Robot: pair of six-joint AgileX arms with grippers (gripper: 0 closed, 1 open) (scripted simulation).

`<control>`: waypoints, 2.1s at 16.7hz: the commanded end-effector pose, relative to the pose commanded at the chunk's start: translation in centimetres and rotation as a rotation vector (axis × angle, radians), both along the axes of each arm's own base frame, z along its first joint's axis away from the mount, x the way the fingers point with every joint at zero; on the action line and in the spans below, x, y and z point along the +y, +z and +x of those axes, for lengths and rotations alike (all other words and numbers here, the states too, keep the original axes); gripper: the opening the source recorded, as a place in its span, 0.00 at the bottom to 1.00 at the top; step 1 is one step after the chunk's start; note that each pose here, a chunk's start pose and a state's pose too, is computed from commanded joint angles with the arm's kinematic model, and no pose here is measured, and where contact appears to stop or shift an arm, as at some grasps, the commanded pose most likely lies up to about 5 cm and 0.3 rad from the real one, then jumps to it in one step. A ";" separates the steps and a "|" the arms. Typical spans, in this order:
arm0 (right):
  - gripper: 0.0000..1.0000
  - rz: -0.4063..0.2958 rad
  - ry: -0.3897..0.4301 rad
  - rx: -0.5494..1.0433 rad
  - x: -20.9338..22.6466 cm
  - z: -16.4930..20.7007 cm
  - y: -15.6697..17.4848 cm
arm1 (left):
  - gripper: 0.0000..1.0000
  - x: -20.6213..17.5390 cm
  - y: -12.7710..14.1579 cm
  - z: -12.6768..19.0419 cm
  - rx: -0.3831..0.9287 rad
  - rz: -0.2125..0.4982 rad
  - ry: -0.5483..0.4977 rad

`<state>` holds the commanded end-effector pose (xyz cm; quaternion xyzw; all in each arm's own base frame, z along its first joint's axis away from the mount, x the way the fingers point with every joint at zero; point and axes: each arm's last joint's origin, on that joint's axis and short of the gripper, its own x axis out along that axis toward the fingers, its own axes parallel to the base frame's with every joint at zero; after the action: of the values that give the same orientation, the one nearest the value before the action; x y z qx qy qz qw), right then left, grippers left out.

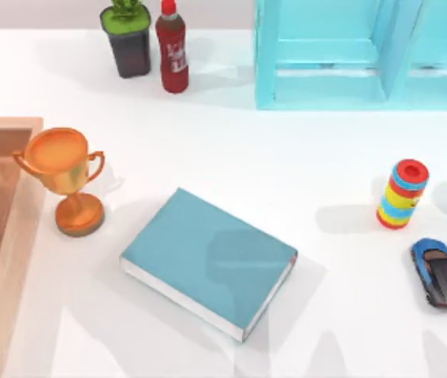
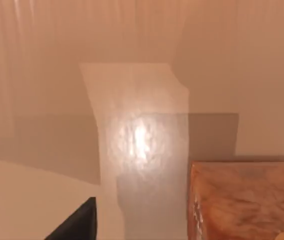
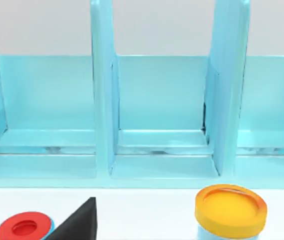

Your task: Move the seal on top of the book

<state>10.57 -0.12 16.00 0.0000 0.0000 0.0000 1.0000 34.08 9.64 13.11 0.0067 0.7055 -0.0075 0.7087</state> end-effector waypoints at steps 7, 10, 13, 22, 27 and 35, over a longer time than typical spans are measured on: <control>1.00 0.000 0.000 0.000 0.0 0.0 0.0 | 0.70 0.0 0.0 0.0 0.000 0.000 0.000; 1.00 0.000 0.000 0.000 0.0 0.0 0.0 | 0.47 0.0 0.0 0.0 0.000 0.000 0.000; 1.00 0.000 0.000 0.000 0.0 0.0 0.0 | 0.25 0.0 0.0 0.0 0.000 0.000 0.000; 1.00 0.000 0.000 0.000 0.0 0.0 0.0 | 0.00 0.0 0.0 0.0 0.000 0.000 0.000; 1.00 0.000 0.000 0.000 0.0 0.0 0.0 | 0.00 -0.1 0.2 0.2 0.003 -0.001 -0.003; 1.00 0.000 0.000 0.000 0.0 0.0 0.0 | 0.00 -4.6 9.0 1.9 0.000 -0.020 -0.044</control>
<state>10.57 -0.12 16.00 0.0000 0.0000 0.0000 1.0000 36.02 5.00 22.14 0.0152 0.7051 -0.0305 0.7083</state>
